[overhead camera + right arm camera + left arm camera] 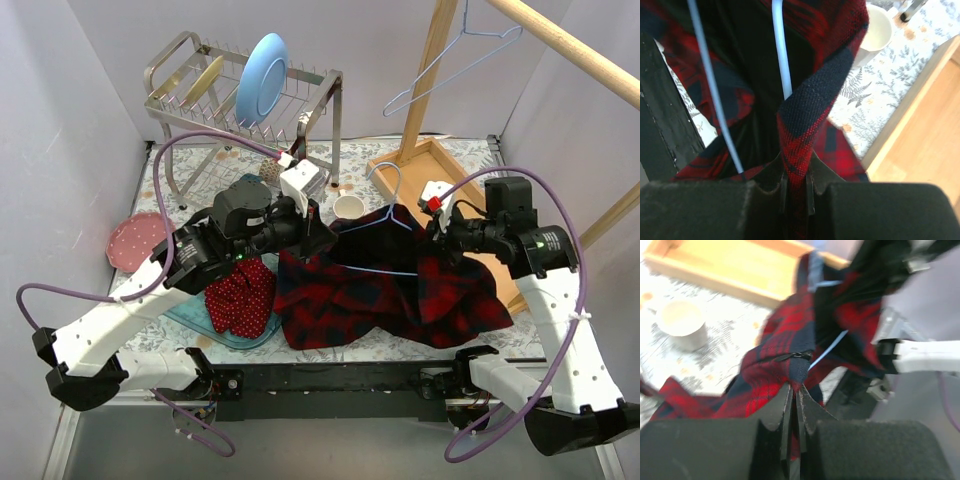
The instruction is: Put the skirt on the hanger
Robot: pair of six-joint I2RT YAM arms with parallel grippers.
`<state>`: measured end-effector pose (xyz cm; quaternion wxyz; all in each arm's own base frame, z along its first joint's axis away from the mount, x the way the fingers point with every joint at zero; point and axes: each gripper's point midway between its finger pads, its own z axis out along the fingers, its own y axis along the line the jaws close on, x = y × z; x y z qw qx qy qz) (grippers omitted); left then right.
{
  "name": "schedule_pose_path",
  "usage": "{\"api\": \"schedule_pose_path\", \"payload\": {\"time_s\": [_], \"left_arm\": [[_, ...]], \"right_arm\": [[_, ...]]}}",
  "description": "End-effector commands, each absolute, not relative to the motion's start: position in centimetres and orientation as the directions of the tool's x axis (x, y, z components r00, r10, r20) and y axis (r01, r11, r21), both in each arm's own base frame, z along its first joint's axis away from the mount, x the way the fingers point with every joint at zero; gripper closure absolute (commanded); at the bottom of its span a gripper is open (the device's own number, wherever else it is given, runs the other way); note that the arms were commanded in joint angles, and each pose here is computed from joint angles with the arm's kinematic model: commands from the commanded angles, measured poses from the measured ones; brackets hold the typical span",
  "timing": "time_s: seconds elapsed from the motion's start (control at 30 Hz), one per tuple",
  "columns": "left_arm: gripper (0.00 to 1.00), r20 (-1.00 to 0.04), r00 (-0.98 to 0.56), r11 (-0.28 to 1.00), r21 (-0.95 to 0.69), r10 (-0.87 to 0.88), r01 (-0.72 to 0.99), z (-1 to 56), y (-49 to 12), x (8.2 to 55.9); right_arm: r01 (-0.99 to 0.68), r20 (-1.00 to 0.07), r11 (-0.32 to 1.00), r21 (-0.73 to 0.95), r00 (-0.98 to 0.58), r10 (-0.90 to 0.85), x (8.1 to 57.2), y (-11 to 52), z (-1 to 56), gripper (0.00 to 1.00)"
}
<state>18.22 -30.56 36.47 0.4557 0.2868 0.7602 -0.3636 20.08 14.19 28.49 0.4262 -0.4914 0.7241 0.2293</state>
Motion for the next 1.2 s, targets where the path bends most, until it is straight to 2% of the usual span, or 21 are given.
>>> {"api": "schedule_pose_path", "payload": {"time_s": [0.0, 0.27, 0.3, 0.33, 0.4, 0.43, 0.47, 0.5, 0.53, 0.63, 0.7, 0.8, 0.9, 1.03, 1.17], "left_arm": [[1.00, -0.925, -0.379, 0.357, -0.341, 0.039, 0.869, 41.8, -31.7, 14.4], [1.00, -0.835, -0.521, 0.358, -0.438, 0.179, 0.825, 33.8, -33.2, 13.7], [0.88, -0.828, -0.531, 0.402, -0.431, 0.180, 0.808, 32.8, -32.9, 14.3], [0.68, -0.822, -0.537, 0.430, -0.423, 0.188, 0.798, 32.0, -32.6, 14.6], [0.58, -0.804, -0.552, 0.482, -0.402, 0.220, 0.778, 29.9, -31.8, 14.9], [0.50, -0.804, -0.551, 0.508, -0.387, 0.222, 0.770, 29.5, -31.4, 15.3], [0.37, -0.813, -0.541, 0.520, -0.373, 0.216, 0.768, 29.9, -30.8, 15.3], [0.25, -0.826, -0.526, 0.523, -0.363, 0.204, 0.771, 30.5, -30.5, 15.4], [0.22, -0.846, -0.495, 0.525, -0.335, 0.198, 0.783, 31.3, -30.1, 15.6], [0.02, -0.918, -0.377, 0.524, -0.262, 0.125, 0.810, 36.3, -28.0, 15.5], [0.02, -0.950, -0.304, 0.526, -0.222, 0.074, 0.821, 39.4, -26.5, 15.2], [0.02, -0.972, -0.208, 0.545, -0.116, 0.109, 0.831, 40.1, -25.2, 15.7], [0.02, -0.961, -0.161, 0.510, -0.024, 0.225, 0.860, 38.1, -25.3, 15.7], [0.02, -0.916, -0.151, 0.415, 0.019, 0.371, 0.909, 33.9, -26.9, 15.5], [0.02, -0.911, -0.116, 0.352, 0.034, 0.395, 0.935, 33.2, -29.1, 16.0]], "right_arm": [[-0.894, -0.876, 0.434, -0.111, -0.118, -0.467, 21.9, 14.9, 29.2, 0.99], [-0.879, -0.901, 0.443, -0.175, -0.039, -0.433, 22.0, 15.1, 32.3, 0.99], [-0.874, -0.905, 0.442, -0.202, -0.006, -0.425, 21.8, 15.0, 33.2, 0.99], [-0.872, -0.909, 0.442, -0.212, 0.010, -0.417, 21.6, 15.0, 33.6, 0.99], [-0.867, -0.909, 0.436, -0.242, 0.045, -0.415, 21.1, 14.9, 34.3, 0.99], [-0.872, -0.909, 0.425, -0.245, 0.054, -0.413, 20.7, 15.0, 34.3, 0.99], [-0.873, -0.909, 0.418, -0.251, 0.064, -0.412, 20.4, 15.0, 34.4, 0.99], [-0.876, -0.902, 0.392, -0.280, 0.100, -0.420, 20.0, 15.0, 34.6, 0.99], [-0.892, -0.900, 0.358, -0.276, 0.109, -0.421, 19.2, 15.2, 34.3, 0.99], [-0.895, -0.885, 0.302, -0.328, 0.179, -0.431, 18.1, 15.3, 34.5, 0.99], [-0.902, -0.882, 0.280, -0.327, 0.186, -0.433, 17.2, 15.3, 34.6, 0.99], [-0.910, -0.880, 0.244, -0.334, 0.209, -0.426, 16.5, 15.5, 34.8, 0.99], [-0.913, -0.879, 0.225, -0.339, 0.222, -0.422, 16.0, 15.6, 35.0, 0.99], [-0.921, -0.881, 0.197, -0.335, 0.232, -0.411, 15.1, 15.8, 35.2, 0.99], [-0.932, -0.885, 0.167, -0.322, 0.234, -0.403, 14.3, 15.9, 35.0, 0.99]]}}
